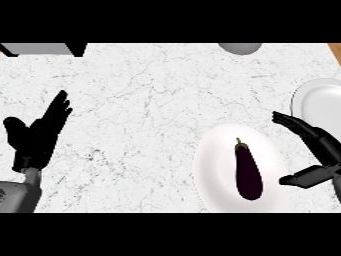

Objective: Pick the eggplant from the plate and place it in the plate

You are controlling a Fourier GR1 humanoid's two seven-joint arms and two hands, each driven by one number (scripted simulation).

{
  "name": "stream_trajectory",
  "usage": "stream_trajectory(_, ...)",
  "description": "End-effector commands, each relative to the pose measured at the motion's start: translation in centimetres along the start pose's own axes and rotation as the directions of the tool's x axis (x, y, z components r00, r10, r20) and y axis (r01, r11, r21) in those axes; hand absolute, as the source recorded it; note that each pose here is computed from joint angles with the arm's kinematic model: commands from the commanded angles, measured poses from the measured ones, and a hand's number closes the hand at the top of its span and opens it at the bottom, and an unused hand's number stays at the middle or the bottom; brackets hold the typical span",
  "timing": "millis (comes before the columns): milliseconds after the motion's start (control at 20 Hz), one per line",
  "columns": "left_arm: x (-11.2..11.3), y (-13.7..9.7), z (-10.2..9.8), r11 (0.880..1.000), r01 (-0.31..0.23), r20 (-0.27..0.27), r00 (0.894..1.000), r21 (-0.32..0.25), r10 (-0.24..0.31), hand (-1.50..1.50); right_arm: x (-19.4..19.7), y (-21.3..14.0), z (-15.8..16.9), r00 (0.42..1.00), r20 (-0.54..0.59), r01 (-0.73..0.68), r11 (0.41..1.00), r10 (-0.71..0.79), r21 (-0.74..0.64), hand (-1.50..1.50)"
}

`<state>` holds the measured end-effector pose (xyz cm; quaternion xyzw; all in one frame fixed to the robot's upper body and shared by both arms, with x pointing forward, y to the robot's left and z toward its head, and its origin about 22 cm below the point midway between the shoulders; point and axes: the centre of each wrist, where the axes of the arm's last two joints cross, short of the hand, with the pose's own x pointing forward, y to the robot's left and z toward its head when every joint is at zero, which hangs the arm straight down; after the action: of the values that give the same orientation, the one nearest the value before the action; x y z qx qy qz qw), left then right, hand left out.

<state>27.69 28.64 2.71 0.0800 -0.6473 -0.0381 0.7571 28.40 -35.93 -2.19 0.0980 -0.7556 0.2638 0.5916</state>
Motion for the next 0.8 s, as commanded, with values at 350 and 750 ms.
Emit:
stream_trajectory(350, -0.9, 0.3, -0.7, 1.000, 0.009, -0.002, 1.000, 0.002, -0.009, 0.00, 3.6, -2.1, -2.9, 0.982, -0.054, -0.164, 0.964, 0.179, 0.210, -1.50)
stream_trajectory(750, -0.1, 0.3, -1.1, 1.000, 0.012, -0.003, 1.000, -0.001, -0.012, 0.00, 5.5, 1.1, -6.1, 0.914, -0.116, -0.320, 0.869, 0.388, 0.378, -1.50)
